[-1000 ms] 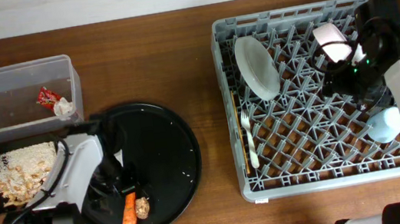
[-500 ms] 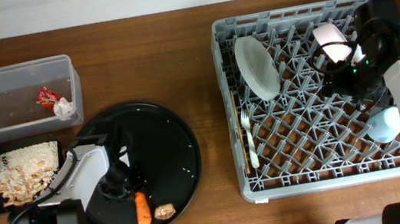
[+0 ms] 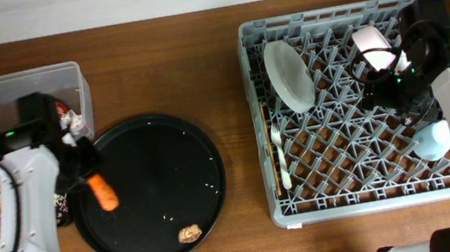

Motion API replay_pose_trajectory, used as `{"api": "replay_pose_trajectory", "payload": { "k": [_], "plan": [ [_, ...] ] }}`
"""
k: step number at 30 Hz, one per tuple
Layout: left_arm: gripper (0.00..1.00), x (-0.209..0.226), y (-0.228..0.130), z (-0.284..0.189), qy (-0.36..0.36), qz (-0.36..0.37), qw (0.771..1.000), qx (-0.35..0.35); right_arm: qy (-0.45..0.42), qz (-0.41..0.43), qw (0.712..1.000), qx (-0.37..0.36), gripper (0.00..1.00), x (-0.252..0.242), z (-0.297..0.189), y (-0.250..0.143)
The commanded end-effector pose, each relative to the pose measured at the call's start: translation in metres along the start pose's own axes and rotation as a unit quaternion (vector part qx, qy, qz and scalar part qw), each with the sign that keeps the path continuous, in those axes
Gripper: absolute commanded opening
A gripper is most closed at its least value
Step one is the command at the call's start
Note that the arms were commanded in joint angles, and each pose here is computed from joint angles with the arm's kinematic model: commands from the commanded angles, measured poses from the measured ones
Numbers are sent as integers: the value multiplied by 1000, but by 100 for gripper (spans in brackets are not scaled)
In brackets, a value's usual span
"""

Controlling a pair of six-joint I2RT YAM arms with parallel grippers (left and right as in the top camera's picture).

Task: Sort waste into correct bins and load items into the dishwasher rack
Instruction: 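Drop the carrot onto the black food tray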

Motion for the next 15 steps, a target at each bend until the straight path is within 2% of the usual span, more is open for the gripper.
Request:
{"api": "replay_pose_trajectory", "payload": {
  "k": [1, 4, 8, 11, 15],
  "plan": [
    [4, 58, 27, -8, 27, -96, 994, -52, 2, -2, 1000, 1, 87, -1, 0, -1],
    [4, 104, 46, -11, 29, -186, 977, -99, 2, -2, 1000, 1, 87, -1, 0, -1],
    [4, 146, 67, -5, 37, -241, 959, -142, 2, -2, 1000, 2, 87, -1, 0, -1],
    [3, 162, 74, 12, 49, -261, 954, -137, -2, -2, 1000, 5, 87, -2, 0, -3],
    [4, 186, 73, 53, 83, -297, 947, -94, -4, -2, 1000, 9, 87, -3, 0, -4]
  ]
}}
Point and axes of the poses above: each gripper's point midway between its finger pads, its own z axis out along the fingers, its own x axis along the line the jaws close on, y = z × x, the point moved 5 cm from there along -z, back along the fingers, and after that the axes turned 1 degree about z, right-handed, at the moved point
